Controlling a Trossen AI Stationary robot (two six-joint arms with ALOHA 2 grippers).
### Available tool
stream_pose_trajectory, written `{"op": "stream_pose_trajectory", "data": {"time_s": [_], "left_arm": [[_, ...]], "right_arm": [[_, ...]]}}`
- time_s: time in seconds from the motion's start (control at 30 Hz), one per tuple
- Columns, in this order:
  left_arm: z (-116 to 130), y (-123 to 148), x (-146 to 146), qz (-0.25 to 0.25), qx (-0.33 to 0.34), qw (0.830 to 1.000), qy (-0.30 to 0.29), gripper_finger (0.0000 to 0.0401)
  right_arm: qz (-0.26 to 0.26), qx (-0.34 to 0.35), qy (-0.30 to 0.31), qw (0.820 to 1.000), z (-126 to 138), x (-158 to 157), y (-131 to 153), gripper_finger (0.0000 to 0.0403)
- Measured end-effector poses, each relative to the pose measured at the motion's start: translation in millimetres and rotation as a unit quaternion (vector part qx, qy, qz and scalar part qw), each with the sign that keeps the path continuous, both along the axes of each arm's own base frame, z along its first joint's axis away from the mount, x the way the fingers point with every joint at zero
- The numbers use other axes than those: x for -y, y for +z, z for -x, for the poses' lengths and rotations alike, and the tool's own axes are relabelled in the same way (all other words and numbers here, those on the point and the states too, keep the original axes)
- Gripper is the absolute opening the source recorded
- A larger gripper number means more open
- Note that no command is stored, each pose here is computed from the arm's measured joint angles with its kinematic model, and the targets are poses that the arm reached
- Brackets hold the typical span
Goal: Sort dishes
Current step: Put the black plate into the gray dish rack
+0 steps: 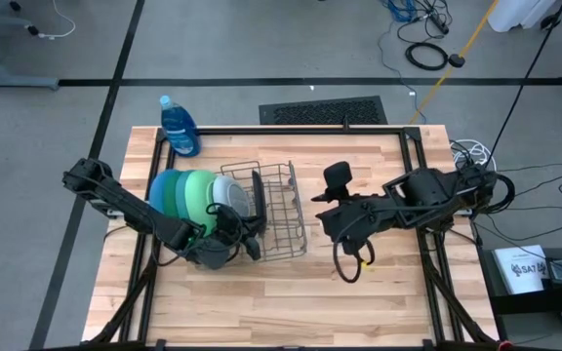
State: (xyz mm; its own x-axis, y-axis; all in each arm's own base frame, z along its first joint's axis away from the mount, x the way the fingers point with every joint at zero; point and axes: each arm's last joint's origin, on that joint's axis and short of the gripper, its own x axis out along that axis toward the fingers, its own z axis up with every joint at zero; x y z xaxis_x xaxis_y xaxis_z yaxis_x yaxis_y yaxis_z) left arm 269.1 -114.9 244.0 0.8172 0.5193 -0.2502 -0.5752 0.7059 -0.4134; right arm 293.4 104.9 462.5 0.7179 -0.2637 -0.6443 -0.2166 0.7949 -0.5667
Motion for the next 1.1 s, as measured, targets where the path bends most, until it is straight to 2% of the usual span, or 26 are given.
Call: {"op": "stream_pose_trajectory", "data": {"time_s": [0.13, 0.23, 0.33, 0.4, 0.53, 0.67, 0.93, 1.1], "left_arm": [[0.3, -0.1, 0.7, -0.003, -0.001, 1.000, 0.000, 0.0041], [1.5, -0.1, 2.5, -0.008, 0.001, 1.000, 0.005, 0.0041], [2.0, 0.1, 2.8, -0.010, 0.002, 1.000, 0.009, 0.0041], [2.0, 0.2, 2.8, -0.010, 0.002, 1.000, 0.010, 0.0041], [2.3, 0.2, 3.5, -0.011, 0.002, 1.000, 0.009, 0.0041], [2.7, 0.2, 4.0, -0.011, 0.003, 1.000, 0.010, 0.0041], [4.7, 0.5, 7.0, -0.014, 0.008, 1.000, 0.016, 0.0045], [4.7, 0.6, 6.9, -0.014, 0.008, 1.000, 0.016, 0.0098]], "right_arm": [[-0.006, -0.007, -0.006, 1.000, -12.2, -1.1, -8.1, 0.0171], [-0.020, -0.038, -0.002, 0.999, -28.7, 0.1, -22.9, 0.0171], [-0.009, -0.065, -0.008, 0.998, -47.0, 4.2, -39.2, 0.0171], [-0.012, -0.072, -0.009, 0.997, -60.4, 14.6, -46.8, 0.0171], [-0.062, -0.103, 0.004, 0.993, -88.6, 44.2, -67.1, 0.0171], [-0.083, -0.110, 0.012, 0.990, -106.0, 69.9, -79.4, 0.0171], [-0.130, -0.085, 0.051, 0.987, -118.2, 107.1, -80.7, 0.0171], [-0.143, -0.087, 0.043, 0.985, -117.2, 121.8, -81.2, 0.0171]]}}
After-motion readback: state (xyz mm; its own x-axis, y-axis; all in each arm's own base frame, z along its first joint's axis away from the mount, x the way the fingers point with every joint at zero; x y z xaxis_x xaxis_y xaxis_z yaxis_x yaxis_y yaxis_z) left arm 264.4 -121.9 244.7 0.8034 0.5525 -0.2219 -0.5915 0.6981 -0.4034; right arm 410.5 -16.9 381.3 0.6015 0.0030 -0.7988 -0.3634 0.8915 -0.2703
